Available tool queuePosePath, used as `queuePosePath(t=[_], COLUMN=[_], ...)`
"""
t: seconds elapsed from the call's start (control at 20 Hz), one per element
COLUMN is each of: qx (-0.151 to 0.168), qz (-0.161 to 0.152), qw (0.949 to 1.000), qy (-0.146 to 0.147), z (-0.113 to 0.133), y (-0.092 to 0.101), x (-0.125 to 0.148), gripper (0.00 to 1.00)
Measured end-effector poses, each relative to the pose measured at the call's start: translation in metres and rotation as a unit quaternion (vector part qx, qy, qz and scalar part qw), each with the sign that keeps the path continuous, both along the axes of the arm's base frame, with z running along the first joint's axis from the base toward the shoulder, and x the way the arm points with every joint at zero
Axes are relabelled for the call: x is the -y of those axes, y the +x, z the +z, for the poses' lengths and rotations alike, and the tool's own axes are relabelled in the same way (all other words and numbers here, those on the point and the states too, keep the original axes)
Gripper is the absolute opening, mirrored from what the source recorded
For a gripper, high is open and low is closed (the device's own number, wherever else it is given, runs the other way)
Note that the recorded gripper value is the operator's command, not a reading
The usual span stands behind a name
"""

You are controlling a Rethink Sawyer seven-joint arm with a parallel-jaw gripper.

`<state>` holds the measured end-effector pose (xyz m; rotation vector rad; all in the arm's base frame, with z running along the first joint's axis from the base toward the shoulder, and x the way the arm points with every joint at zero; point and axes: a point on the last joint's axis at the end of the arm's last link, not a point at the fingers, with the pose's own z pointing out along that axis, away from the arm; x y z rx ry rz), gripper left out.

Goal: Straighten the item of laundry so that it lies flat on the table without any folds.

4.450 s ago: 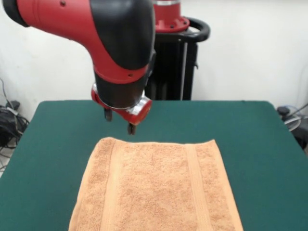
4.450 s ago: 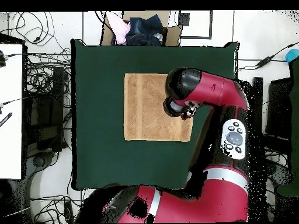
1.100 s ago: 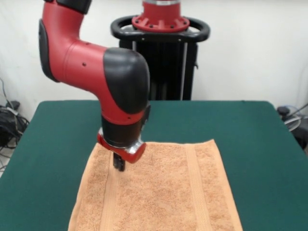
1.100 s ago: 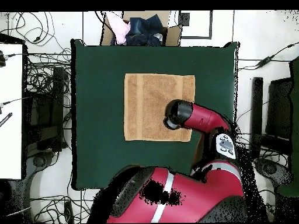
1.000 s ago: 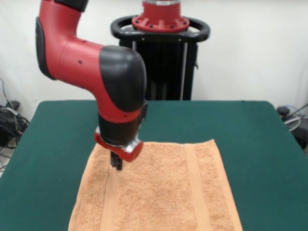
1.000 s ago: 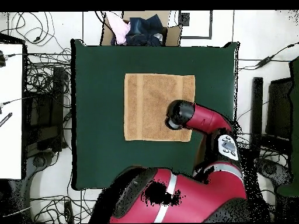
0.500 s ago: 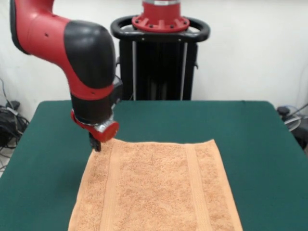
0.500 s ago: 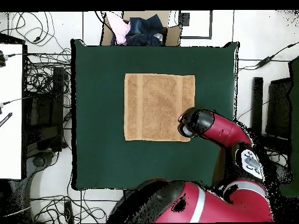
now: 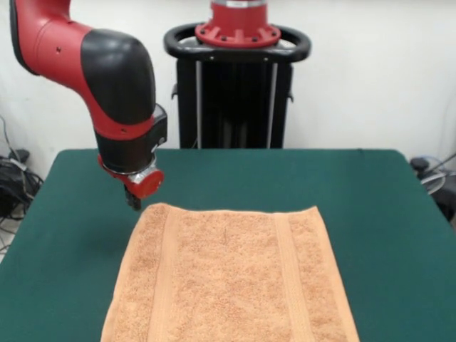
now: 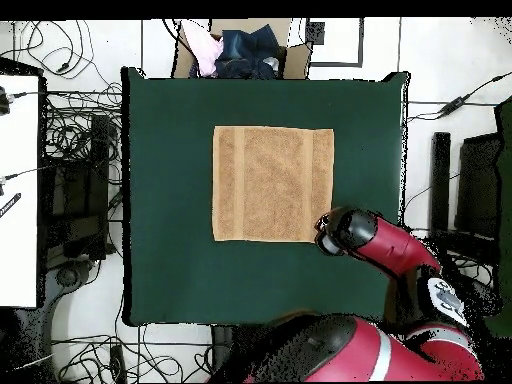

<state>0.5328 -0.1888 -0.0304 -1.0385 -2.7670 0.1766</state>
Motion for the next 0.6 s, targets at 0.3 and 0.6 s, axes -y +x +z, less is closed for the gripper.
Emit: queuePosePath(t=[0.3, 0.6], qx=[0.01, 0.026], qz=[-0.001, -0.004], qw=[0.9999, 0.9997], qy=[-0.004, 0.002], z=[-0.03, -0.028], y=[-0.03, -0.033], x=[0.012, 0.014], gripper=[0.0, 0.0])
